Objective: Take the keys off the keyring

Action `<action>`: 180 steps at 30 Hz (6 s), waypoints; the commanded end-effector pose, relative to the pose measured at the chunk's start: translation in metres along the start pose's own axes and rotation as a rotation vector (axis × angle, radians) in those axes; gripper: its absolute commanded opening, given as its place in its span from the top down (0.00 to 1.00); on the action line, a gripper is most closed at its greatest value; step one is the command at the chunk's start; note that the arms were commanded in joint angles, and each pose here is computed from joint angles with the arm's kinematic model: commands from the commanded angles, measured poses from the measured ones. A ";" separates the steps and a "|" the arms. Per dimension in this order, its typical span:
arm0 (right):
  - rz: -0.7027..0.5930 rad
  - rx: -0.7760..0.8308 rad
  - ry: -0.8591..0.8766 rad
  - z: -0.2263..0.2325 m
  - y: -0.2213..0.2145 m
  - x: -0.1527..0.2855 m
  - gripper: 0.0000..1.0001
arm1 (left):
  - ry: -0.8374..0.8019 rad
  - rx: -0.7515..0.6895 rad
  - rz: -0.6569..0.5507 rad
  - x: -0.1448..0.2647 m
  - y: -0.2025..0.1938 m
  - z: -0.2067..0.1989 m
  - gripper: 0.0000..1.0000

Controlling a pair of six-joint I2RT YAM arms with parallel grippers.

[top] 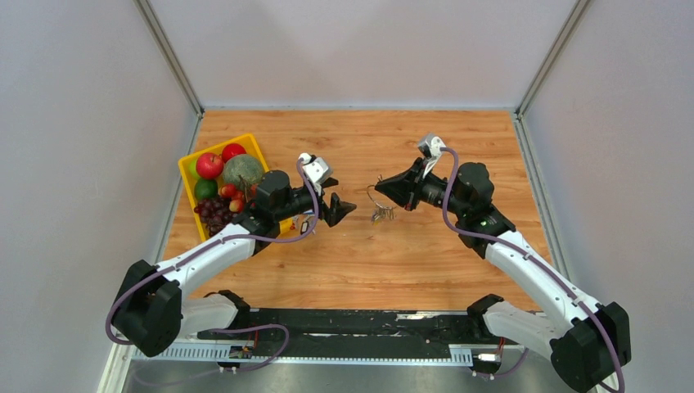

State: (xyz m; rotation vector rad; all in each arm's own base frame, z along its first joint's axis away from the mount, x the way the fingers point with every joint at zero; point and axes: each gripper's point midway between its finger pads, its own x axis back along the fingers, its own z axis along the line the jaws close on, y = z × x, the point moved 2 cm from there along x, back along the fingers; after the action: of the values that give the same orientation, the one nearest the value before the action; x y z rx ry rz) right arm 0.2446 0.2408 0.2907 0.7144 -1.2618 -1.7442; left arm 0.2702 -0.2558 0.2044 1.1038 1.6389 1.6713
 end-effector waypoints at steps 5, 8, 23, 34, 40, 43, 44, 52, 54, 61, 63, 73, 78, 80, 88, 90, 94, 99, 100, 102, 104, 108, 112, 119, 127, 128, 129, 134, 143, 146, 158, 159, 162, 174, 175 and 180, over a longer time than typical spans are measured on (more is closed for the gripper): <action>-0.070 0.091 0.282 0.049 0.032 0.005 1.00 | -0.315 -0.168 -0.205 0.005 0.047 -0.047 0.04; -0.070 0.086 0.319 0.054 0.032 0.006 1.00 | -0.379 -0.175 -0.226 0.007 0.052 -0.056 0.08; -0.057 0.083 0.359 0.056 0.029 0.003 1.00 | -0.504 -0.146 -0.209 -0.005 0.060 -0.075 0.58; -0.071 0.117 0.173 0.035 0.008 0.018 0.29 | -0.314 -0.128 0.043 -0.002 0.047 -0.047 1.00; -0.059 0.182 0.114 0.028 0.010 0.022 0.20 | -0.259 -0.121 0.169 0.012 0.039 -0.045 1.00; -0.040 0.198 0.142 0.030 0.016 0.015 0.22 | -0.262 -0.147 0.194 0.015 0.042 -0.049 1.00; -0.037 0.206 0.151 0.031 0.018 0.012 0.23 | -0.265 -0.146 0.205 0.016 0.042 -0.050 1.00; 0.050 0.243 0.221 0.037 0.011 -0.016 0.42 | -0.323 -0.183 0.232 0.019 0.046 -0.065 1.00; 0.065 0.244 0.228 0.037 0.007 -0.019 0.42 | -0.346 -0.190 0.215 0.021 0.049 -0.070 1.00; 0.110 0.258 0.254 0.041 -0.005 -0.023 0.44 | -0.362 -0.223 0.143 0.027 0.064 -0.076 1.00; 0.120 0.261 0.253 0.041 -0.008 -0.023 0.51 | -0.368 -0.231 0.128 0.029 0.068 -0.078 1.00; 0.055 0.284 0.258 0.053 0.019 -0.019 1.00 | -0.323 -0.211 0.047 0.032 0.076 -0.077 0.70; 0.012 0.311 0.249 0.059 0.037 -0.015 1.00 | -0.242 -0.175 -0.072 0.039 0.078 -0.073 0.38; 0.004 0.317 0.254 0.061 0.043 -0.015 1.00 | -0.197 -0.174 -0.142 0.046 0.083 -0.071 0.34; -0.021 0.335 0.268 0.069 0.060 -0.012 1.00 | -0.074 -0.082 -0.212 0.053 0.051 -0.057 0.34; -0.023 0.325 0.277 0.072 0.062 -0.011 1.00 | -0.056 -0.088 -0.225 0.053 0.044 -0.054 0.36; -0.028 0.311 0.293 0.078 0.066 -0.009 1.00 | -0.037 -0.123 -0.228 0.049 0.032 -0.049 0.45; -0.032 0.313 0.303 0.080 0.069 -0.007 1.00 | -0.027 -0.144 -0.212 0.045 0.024 -0.045 0.53; -0.029 0.312 0.303 0.080 0.068 -0.007 1.00 | -0.021 -0.154 -0.208 0.045 0.023 -0.044 0.54; -0.026 0.309 0.306 0.081 0.067 -0.007 1.00 | -0.014 -0.174 -0.205 0.045 0.023 -0.042 0.57; -0.027 0.308 0.309 0.081 0.067 -0.006 1.00 | -0.008 -0.181 -0.205 0.045 0.023 -0.041 0.58; -0.020 0.302 0.318 0.082 0.065 -0.007 1.00 | -0.007 -0.183 -0.206 0.042 0.025 -0.040 0.59; -0.015 0.296 0.327 0.083 0.064 -0.007 1.00 | -0.008 -0.187 -0.200 0.039 0.027 -0.039 0.63; -0.012 0.288 0.337 0.084 0.063 -0.006 1.00 | -0.031 -0.195 -0.219 0.031 0.031 -0.041 0.65; -0.008 0.276 0.335 0.083 0.061 -0.008 1.00 | -0.069 -0.206 -0.250 0.029 0.037 -0.047 0.61; -0.008 0.276 0.334 0.083 0.061 -0.008 1.00 | -0.072 -0.208 -0.255 0.029 0.038 -0.047 0.60; -0.009 0.275 0.335 0.083 0.061 -0.008 1.00 | -0.076 -0.210 -0.257 0.029 0.039 -0.049 0.58; -0.010 0.270 0.339 0.083 0.059 -0.008 1.00 | -0.088 -0.223 -0.275 0.029 0.042 -0.051 0.67; -0.024 0.264 0.287 0.078 0.057 -0.003 1.00 | -0.093 -0.249 -0.279 0.033 0.040 -0.053 1.00; -0.029 0.255 0.229 0.070 0.050 0.002 1.00 | -0.029 -0.243 -0.238 0.038 0.042 -0.044 1.00; 0.027 0.179 0.082 0.035 -0.006 0.005 0.38 | 0.113 -0.220 0.174 0.054 0.053 -0.035 1.00; 0.023 0.183 0.092 0.036 -0.009 0.005 0.37 | 0.106 -0.204 0.250 0.056 0.041 -0.035 1.00; 0.006 0.195 0.147 0.041 -0.015 0.004 0.37 | 0.062 -0.196 0.314 0.061 0.055 -0.042 1.00; -0.186 0.345 0.332 0.075 -0.012 -0.001 0.41 | -0.141 -0.261 0.376 0.076 0.082 -0.071 1.00; -0.191 0.355 0.340 0.077 -0.012 -0.003 0.41 | -0.152 -0.269 0.366 0.076 0.086 -0.073 1.00; -0.200 0.379 0.418 0.091 -0.012 -0.010 0.45 | -0.201 -0.272 0.390 0.079 0.090 -0.081 1.00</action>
State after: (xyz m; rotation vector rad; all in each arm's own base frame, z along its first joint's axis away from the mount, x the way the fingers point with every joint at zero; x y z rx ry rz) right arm 0.1791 0.2842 0.2837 1.2075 -1.2788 -1.4649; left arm 0.1841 -0.2377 0.2912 1.4870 1.1502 1.9399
